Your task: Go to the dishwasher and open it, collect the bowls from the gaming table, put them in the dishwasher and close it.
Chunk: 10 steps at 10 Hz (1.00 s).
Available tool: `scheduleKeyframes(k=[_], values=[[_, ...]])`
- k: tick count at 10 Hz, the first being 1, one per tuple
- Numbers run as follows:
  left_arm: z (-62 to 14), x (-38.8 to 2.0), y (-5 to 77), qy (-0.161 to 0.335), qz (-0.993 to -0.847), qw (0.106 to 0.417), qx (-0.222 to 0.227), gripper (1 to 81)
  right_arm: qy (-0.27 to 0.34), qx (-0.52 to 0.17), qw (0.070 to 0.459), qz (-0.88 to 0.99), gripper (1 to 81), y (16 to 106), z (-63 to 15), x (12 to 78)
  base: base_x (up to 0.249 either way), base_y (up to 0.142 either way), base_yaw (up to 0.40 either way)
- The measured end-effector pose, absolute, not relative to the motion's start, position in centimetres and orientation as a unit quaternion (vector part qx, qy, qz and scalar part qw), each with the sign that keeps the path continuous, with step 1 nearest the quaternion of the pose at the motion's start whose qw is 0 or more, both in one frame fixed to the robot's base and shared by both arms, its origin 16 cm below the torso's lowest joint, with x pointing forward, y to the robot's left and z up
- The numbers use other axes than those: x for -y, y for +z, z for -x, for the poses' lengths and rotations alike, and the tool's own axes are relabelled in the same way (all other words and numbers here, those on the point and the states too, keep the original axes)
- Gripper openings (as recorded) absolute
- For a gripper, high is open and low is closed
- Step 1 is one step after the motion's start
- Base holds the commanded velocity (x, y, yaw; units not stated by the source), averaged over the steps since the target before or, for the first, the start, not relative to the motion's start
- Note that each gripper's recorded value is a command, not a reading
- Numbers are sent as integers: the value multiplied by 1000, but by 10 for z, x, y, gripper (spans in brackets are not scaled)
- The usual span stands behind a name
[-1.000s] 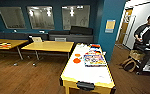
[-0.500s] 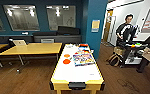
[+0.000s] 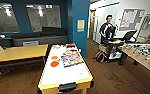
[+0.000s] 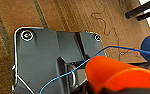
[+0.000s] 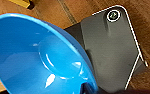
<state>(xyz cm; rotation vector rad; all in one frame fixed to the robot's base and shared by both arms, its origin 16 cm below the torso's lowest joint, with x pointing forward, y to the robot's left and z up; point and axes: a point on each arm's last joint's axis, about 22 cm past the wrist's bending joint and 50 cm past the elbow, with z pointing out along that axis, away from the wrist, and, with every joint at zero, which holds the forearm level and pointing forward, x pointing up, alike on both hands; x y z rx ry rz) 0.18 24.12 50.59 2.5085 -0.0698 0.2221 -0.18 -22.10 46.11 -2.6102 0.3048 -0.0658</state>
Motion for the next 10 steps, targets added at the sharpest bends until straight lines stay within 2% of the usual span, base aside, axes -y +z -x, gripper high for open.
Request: scheduleKeyframes(k=[10], values=[[-1, -244, 498, 83, -951, 295, 27, 10, -23, -112, 251, 961, 10, 457, 5, 216, 0, 0, -388]])
